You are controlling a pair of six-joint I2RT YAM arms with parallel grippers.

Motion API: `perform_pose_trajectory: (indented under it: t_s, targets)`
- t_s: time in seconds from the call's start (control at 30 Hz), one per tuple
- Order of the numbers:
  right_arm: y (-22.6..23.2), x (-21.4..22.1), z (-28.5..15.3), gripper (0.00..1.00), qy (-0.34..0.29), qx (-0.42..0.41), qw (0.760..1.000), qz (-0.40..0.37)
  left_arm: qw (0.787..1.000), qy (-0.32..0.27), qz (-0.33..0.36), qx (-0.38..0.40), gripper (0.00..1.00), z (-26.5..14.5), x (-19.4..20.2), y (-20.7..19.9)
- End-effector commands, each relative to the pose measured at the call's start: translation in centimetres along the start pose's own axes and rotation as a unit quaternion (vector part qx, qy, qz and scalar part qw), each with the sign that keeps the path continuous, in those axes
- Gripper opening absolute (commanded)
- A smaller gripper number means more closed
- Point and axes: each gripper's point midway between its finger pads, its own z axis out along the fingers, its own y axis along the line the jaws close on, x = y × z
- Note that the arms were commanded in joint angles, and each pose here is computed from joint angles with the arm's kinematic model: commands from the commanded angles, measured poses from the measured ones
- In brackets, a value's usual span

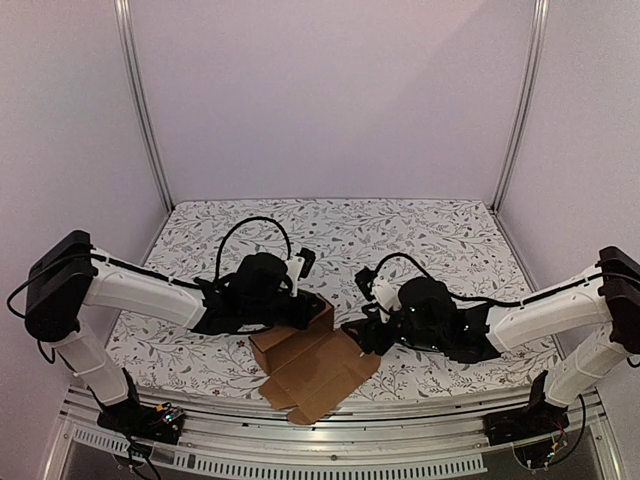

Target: Fold the paper box

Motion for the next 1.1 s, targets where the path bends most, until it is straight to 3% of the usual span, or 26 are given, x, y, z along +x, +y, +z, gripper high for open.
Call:
perform_pose_trajectory:
  t_s: [0.0, 0.17, 0.4, 0.47, 0.73, 0.97, 1.07]
  targets:
    - [-1.3, 4.4, -1.8, 0.65, 0.102, 0.011, 0.992, 0.071, 0.998, 0.057, 0.002, -0.038, 0.00, -0.1, 3.1, 2.3]
    - [-1.9, 6.4, -2.9, 0.69, 0.137, 0.026, 0.985, 0.098, 0.998, 0.052, 0.010, -0.043, 0.00, -0.7, 1.6, 1.9]
    - [-2.6, 8.3, -4.1, 0.71, 0.155, 0.041, 0.976, 0.149, 0.998, 0.033, 0.020, -0.046, 0.14, -2.6, -1.2, 1.1]
    - [-2.7, 8.8, -4.3, 0.72, 0.158, 0.044, 0.972, 0.168, 0.998, 0.034, 0.023, -0.053, 0.19, -3.4, -1.7, 1.2]
    - [-2.0, 9.6, -4.1, 0.73, 0.175, 0.038, 0.959, 0.218, 0.992, 0.063, 0.036, -0.107, 0.58, -6.5, -1.9, 2.5]
    - [-1.8, 10.2, -3.2, 0.72, 0.187, 0.040, 0.952, 0.238, 0.982, 0.100, 0.045, -0.154, 0.68, -8.0, 0.0, 4.6]
    - [-1.8, 10.0, -2.8, 0.67, 0.184, 0.038, 0.952, 0.242, 0.980, 0.106, 0.044, -0.165, 0.69, -8.3, 0.5, 5.2]
